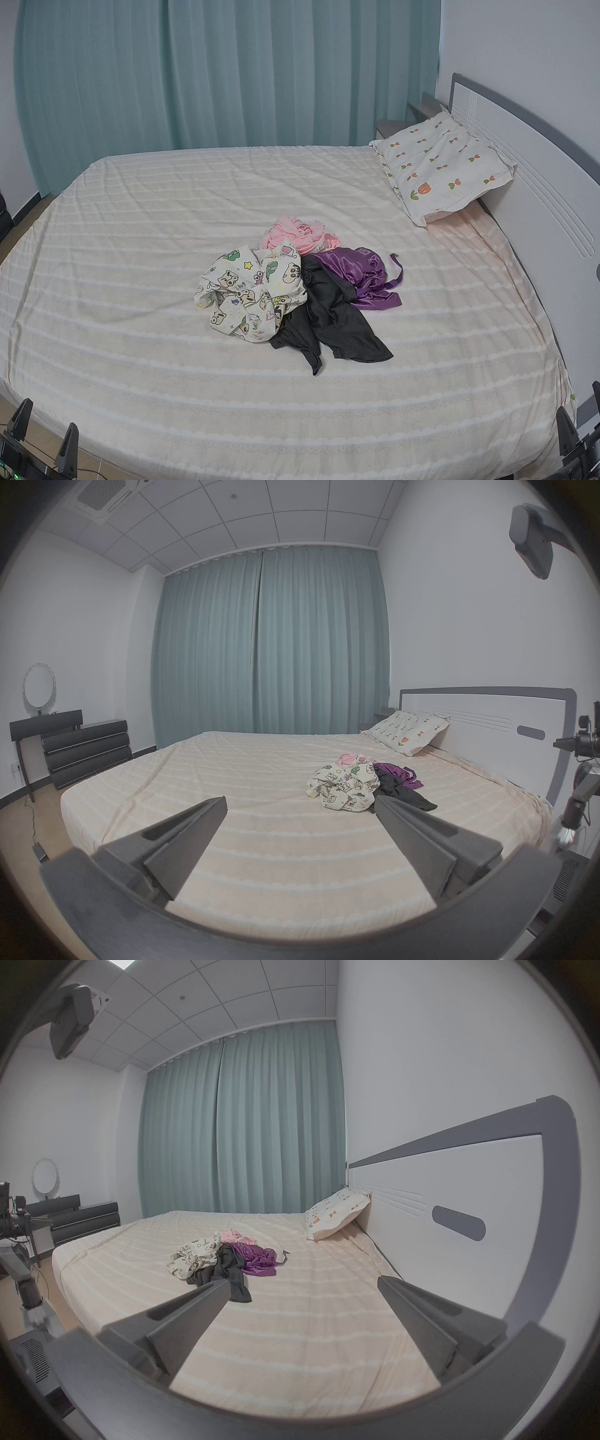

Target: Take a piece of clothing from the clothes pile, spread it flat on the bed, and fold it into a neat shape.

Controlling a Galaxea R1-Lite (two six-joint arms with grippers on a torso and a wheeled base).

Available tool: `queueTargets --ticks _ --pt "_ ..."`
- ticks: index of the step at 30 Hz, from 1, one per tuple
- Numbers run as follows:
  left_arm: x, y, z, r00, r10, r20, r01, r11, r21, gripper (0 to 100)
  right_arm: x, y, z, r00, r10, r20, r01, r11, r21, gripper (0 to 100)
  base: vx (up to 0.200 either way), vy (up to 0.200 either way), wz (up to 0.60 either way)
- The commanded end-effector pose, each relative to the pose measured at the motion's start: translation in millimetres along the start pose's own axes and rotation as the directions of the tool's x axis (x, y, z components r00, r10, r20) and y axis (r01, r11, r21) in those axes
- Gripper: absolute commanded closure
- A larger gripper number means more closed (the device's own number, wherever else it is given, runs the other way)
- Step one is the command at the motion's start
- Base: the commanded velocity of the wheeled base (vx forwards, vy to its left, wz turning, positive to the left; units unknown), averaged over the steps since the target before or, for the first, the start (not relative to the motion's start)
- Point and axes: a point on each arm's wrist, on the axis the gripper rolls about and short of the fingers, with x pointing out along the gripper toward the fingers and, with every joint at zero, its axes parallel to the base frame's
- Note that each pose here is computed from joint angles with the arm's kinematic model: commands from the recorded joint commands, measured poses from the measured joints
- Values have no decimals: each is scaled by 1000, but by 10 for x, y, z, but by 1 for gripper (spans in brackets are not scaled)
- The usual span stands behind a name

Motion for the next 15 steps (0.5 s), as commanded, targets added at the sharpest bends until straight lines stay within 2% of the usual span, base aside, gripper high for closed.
queueTargets --ticks 1,2,3,4,6,9,10,11,12,13,15 --pt "-5 0 -39 1000 0 6 0 1000 0 0 -65 6 365 995 16 95 -19 999 26 0 0 0 0" --pt "-5 0 -39 1000 0 6 0 1000 -2 0 -77 7 613 993 27 115 -33 998 54 0 0 0 0" --pt "-5 0 -39 1000 0 6 0 1000 -2 0 -74 7 646 993 30 114 -37 998 60 0 0 0 0" --pt "-5 0 -39 1000 -2 6 2 1000 0 0 55 6 856 997 64 43 -68 994 87 0 0 0 0" --pt "-5 0 -39 1000 0 6 0 1000 0 0 143 10 953 995 96 8 -97 992 80 0 0 0 0" --pt "-5 0 -39 1000 0 6 0 1000 0 0 593 33 954 954 199 -222 -172 975 138 0 0 0 0" --pt "-5 0 -39 1000 -2 6 2 1000 0 0 615 34 951 951 202 -232 -172 975 143 0 0 0 0" --pt "-5 0 -39 1000 -2 6 2 1000 0 0 882 44 922 914 237 -331 -173 962 212 0 0 0 0" --pt "-5 0 -39 1000 0 6 0 1000 0 0 925 46 915 908 242 -343 -171 960 224 0 0 0 0" --pt "-5 0 -39 1000 0 6 0 1000 0 0 1157 74 885 874 286 -392 -181 942 283 0 0 0 0" --pt "-5 0 -39 1000 -2 6 2 1000 0 0 1483 166 798 823 353 -446 -209 917 340 0 0 0 0"
